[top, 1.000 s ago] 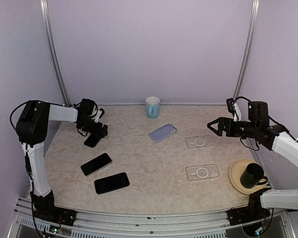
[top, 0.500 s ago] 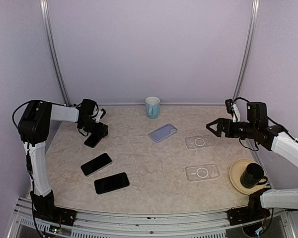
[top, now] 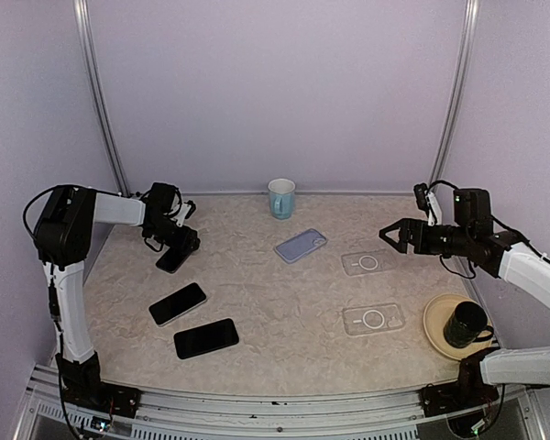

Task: Put the phone into the phone case
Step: Pick up the phone from the corner of the board.

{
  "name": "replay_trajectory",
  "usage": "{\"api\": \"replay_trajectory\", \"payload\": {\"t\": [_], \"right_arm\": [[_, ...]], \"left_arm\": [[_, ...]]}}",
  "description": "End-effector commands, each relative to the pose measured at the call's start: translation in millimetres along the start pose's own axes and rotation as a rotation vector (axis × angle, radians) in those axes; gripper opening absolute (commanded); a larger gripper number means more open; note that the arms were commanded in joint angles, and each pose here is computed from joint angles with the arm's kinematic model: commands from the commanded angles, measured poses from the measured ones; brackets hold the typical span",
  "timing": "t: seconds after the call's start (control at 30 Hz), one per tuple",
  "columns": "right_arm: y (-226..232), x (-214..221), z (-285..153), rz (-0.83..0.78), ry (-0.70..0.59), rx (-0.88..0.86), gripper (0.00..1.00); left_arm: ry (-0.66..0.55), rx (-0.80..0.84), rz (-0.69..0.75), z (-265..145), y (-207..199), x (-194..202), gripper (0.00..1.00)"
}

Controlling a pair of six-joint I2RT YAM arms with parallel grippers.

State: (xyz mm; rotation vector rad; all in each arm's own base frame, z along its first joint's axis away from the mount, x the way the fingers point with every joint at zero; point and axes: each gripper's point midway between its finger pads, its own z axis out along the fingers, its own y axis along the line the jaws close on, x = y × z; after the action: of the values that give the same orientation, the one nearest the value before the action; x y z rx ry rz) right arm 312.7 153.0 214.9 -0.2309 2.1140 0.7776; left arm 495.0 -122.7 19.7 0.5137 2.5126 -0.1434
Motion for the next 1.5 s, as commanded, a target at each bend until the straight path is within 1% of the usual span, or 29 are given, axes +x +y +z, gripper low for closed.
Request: {"api": "replay_trajectory", "payload": {"t": [0.0, 0.1, 0.17, 0.4, 0.5, 0.53, 0.97, 1.2, 1.47], "right_arm": [[7.1, -0.2, 0.2, -0.013, -0.005, -0.028, 1.0], [8.2, -0.1, 0.5, -0.01, -0.003, -0.035, 1.0], [8.5, 0.2, 0.6, -0.008, 0.001, -0.036, 1.0], [11.3, -2.6, -0.7, -0.008, -0.004, -0.046, 1.0], [12.2, -2.1, 0.0, -0.004, -0.001, -0.051, 1.0], [12.7, -2.2, 0.1, -0.003, -0.002, -0.052, 1.0], [15.6, 8.0, 6.9, 0.007, 0.017, -0.063, 1.0], [14.4, 16.1, 10.9, 0.021, 0.03, -0.069, 1.0], [14.1, 24.2, 16.0, 0.042, 0.05, -0.087, 1.0]], "left_arm": [[0.078, 0.053, 0.01, 14.2, -14.9, 26.5, 0.5], [0.082, 0.057, 0.029, 15.3, -22.6, 27.4, 0.42], [0.085, 0.06, 0.04, 16.2, -28.4, 27.7, 0.4], [0.069, 0.085, 0.082, 11.8, -52.3, 18.8, 0.39], [0.048, 0.099, 0.098, 5.2, -64.2, 10.2, 0.38], [0.042, 0.104, 0.105, 3.2, -68.7, 8.0, 0.36], [-0.076, 0.135, 0.178, -35.0, -121.6, -34.5, 0.33], [-0.148, 0.171, 0.192, -60.5, -153.9, -53.7, 0.3], [-0.229, 0.213, 0.241, -88.3, -204.7, -63.7, 0.3]]}}
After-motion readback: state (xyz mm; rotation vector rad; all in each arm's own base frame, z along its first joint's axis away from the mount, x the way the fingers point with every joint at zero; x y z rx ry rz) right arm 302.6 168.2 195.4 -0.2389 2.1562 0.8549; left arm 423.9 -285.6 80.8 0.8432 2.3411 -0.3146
